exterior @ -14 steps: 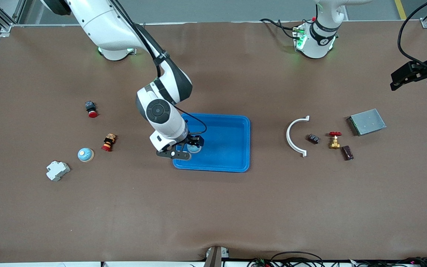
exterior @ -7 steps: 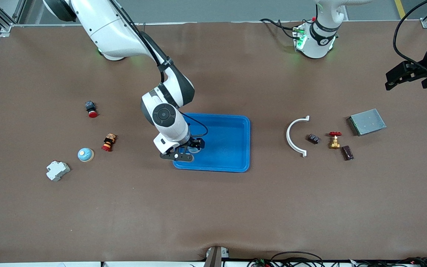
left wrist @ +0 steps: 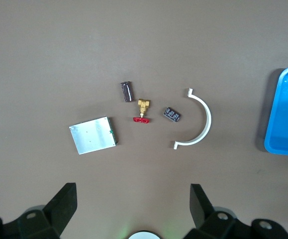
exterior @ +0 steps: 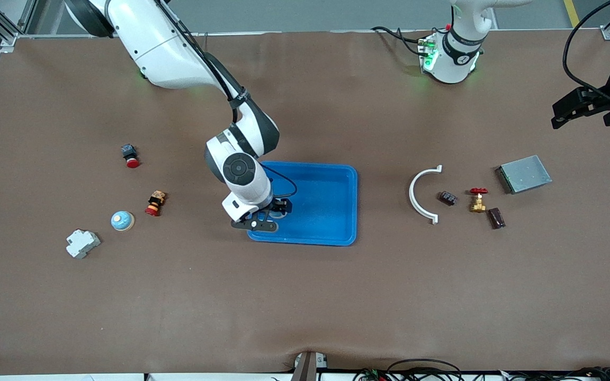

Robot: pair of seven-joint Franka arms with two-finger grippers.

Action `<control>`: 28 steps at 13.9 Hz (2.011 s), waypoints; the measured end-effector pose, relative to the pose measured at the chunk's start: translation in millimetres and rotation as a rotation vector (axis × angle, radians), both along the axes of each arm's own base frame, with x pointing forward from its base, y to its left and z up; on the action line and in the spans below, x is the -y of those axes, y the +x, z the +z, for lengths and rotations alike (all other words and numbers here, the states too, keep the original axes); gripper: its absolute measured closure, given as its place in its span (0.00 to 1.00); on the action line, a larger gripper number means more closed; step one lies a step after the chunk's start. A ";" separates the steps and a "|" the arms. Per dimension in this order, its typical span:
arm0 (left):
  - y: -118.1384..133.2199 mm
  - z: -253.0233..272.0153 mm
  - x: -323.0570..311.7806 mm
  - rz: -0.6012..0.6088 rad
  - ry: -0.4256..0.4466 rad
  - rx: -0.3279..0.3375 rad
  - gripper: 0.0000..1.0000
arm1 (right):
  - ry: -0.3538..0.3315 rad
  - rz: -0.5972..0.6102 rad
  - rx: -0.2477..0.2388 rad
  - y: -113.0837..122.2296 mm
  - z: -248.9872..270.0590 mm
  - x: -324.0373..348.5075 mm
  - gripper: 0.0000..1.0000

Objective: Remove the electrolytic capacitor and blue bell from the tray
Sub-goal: 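Lower the right gripper onto the second blue button and grasp it, then lift the blue button and carry it toward the white breaker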

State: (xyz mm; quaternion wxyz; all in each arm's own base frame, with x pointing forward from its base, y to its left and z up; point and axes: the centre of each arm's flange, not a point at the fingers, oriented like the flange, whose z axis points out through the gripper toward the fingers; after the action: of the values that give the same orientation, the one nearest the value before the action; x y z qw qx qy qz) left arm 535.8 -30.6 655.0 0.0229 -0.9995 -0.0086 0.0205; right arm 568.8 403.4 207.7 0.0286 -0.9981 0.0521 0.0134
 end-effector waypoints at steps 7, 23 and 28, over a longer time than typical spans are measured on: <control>-0.3 0.3 2.1 -0.003 -0.005 0.000 0.00 | 0.001 0.025 0.001 -11.3 -17.4 -15.0 0.00; -5.1 2.8 2.3 -0.003 -0.003 -0.012 0.00 | 0.003 0.040 0.016 -12.4 -23.7 -23.2 0.33; -5.8 2.3 2.3 -0.003 -0.003 -0.019 0.00 | -0.017 0.044 -0.010 -6.4 11.8 -26.4 0.33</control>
State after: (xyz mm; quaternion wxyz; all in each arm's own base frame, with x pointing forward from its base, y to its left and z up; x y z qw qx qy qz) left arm 530.0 -32.8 657.3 0.0215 -0.9993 -0.0069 0.0298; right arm 562.4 429.8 219.5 0.0197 -0.9992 0.0302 0.0184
